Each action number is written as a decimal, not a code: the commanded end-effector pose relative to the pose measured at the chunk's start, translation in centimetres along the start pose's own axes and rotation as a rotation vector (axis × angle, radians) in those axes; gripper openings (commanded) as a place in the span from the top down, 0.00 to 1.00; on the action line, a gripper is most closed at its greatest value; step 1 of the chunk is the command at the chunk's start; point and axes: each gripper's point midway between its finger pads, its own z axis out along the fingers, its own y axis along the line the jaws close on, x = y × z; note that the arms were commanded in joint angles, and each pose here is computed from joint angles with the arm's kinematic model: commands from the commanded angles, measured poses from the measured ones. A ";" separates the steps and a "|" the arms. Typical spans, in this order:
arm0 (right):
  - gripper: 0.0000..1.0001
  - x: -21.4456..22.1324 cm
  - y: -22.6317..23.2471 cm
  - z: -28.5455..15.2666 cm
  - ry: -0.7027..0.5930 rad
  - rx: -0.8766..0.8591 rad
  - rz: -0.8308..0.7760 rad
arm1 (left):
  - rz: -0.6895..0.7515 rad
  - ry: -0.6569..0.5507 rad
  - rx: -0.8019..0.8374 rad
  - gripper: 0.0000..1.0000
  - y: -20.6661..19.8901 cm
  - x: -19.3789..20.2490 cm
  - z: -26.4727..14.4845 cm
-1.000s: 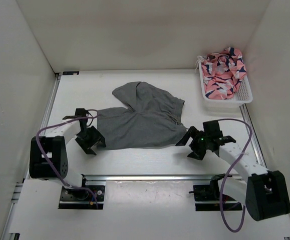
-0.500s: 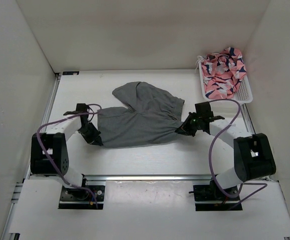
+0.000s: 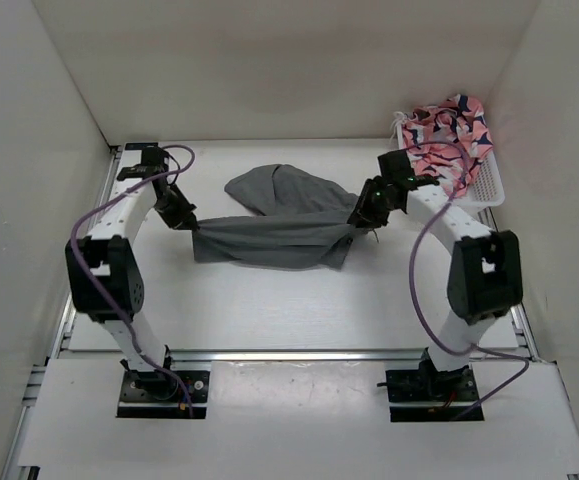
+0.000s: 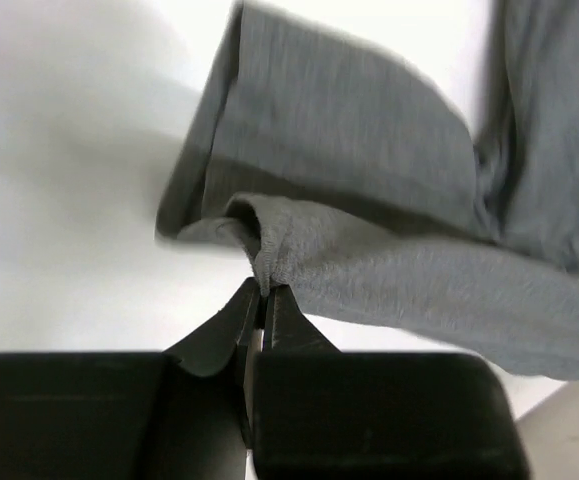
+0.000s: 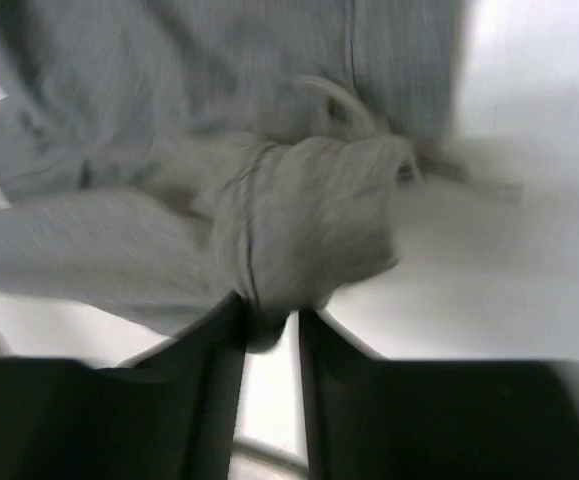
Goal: Fold and stack the shorts
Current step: Flatten the shorts out
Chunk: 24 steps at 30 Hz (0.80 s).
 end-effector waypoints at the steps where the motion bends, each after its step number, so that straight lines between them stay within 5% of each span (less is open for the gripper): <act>1: 0.63 -2.5 0.1 1.9 0.019 0.051 -0.060 | 0.013 0.004 -0.029 0.90 -0.5 -2.4 1.5; 4: 0.38 -3.0 0.7 1.0 -0.019 0.025 -0.071 | 0.013 -0.001 -0.039 0.90 -0.6 -2.8 1.5; 8: 0.24 -1.9 -0.4 0.5 -0.032 0.046 -0.062 | 0.015 -0.017 -0.038 0.73 -0.5 -2.9 1.3; 11: 0.22 -1.3 -1.0 -0.8 -0.058 0.058 -0.065 | 0.023 0.008 -0.045 0.35 -0.3 -2.7 2.1; 13: 0.22 -0.6 -1.6 -1.9 -0.086 0.069 -0.058 | 0.023 0.000 -0.056 0.19 -0.1 -2.8 2.1; 16: 0.22 0.8 -2.9 -3.2 -0.110 0.091 -0.059 | 0.042 -0.044 -0.114 0.21 1.2 -2.6 1.4; 20: 0.22 2.9 -4.2 -3.9 -0.101 0.098 -0.057 | 0.101 -0.059 -0.125 0.51 0.6 -1.5 1.7; 24: 0.22 4.2 -5.0 -3.6 -0.068 0.109 -0.051 | 0.122 0.015 -0.122 0.47 -0.1 -0.2 4.2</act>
